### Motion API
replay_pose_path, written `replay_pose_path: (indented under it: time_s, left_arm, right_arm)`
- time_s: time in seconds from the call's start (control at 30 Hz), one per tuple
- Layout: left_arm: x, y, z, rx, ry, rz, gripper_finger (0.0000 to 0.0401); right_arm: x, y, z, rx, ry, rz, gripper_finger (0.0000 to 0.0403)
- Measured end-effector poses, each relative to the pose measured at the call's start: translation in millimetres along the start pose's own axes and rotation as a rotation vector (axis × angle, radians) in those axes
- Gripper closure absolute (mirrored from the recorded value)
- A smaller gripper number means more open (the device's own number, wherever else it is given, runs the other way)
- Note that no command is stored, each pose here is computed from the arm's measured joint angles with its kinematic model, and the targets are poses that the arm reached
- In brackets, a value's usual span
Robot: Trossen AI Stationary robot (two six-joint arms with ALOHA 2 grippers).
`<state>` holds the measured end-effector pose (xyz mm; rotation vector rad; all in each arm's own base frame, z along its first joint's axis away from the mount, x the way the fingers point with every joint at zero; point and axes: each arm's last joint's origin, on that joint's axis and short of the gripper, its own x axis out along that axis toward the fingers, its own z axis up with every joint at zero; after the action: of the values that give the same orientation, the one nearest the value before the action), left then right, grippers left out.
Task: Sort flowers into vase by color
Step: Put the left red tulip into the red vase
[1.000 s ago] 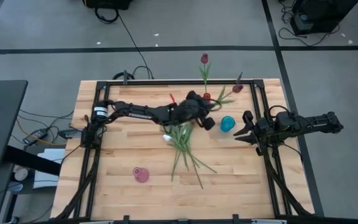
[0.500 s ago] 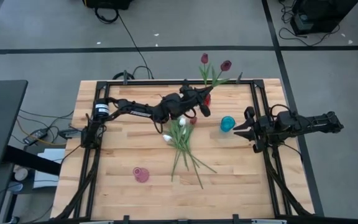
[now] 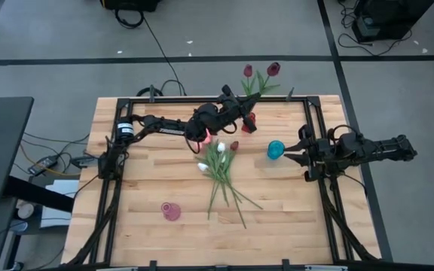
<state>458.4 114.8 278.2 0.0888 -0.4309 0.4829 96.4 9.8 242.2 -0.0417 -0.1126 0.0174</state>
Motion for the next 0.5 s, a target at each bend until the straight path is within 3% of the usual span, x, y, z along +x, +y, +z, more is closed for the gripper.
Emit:
replay_pose_path:
  time_s: [0.17, 0.33, 0.5]
  left_arm:
    - [12.8, -6.2, -23.4, 0.029, 0.009, -0.024, 0.0401]
    - [16.9, -3.1, -16.5, 0.052, -0.03, 0.002, 0.0401]
    - [17.5, 3.8, -27.3, 0.066, 0.013, -0.009, 0.0401]
  right_arm:
    - [1.4, 0.0, 2.8, -0.03, -0.028, -0.003, 0.0318]
    - [1.6, 0.0, 2.7, -0.034, -0.027, -0.003, 0.0318]
    - [1.5, -0.2, 3.4, -0.047, -0.035, -0.007, 0.0318]
